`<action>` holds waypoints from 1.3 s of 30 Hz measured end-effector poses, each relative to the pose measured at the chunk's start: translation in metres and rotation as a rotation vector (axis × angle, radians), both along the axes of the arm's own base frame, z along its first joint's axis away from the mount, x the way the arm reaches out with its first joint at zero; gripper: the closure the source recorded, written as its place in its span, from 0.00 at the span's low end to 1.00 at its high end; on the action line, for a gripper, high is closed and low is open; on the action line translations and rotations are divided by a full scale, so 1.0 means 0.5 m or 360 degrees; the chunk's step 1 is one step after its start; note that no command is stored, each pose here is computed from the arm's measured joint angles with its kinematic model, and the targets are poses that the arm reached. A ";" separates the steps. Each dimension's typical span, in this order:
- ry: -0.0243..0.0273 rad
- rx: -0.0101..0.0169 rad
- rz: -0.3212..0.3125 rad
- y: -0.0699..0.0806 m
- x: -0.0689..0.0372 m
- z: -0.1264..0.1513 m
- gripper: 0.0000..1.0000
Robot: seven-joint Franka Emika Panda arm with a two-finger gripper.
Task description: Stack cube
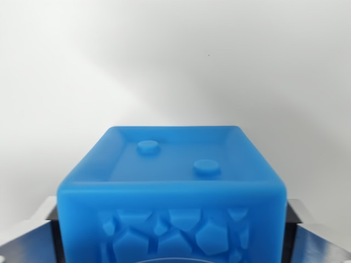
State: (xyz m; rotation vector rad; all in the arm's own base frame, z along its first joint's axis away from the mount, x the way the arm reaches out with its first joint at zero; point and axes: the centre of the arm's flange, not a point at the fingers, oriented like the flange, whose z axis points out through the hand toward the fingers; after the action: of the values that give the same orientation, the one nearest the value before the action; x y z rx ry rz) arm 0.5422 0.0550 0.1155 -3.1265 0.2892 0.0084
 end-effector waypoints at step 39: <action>-0.00073 -0.00031 0.0003 0.000 0.003 0.038 1.00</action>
State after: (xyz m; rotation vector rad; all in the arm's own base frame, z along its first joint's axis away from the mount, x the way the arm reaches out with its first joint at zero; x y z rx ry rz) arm 0.5435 0.0551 0.1344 -3.1283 0.2869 0.0010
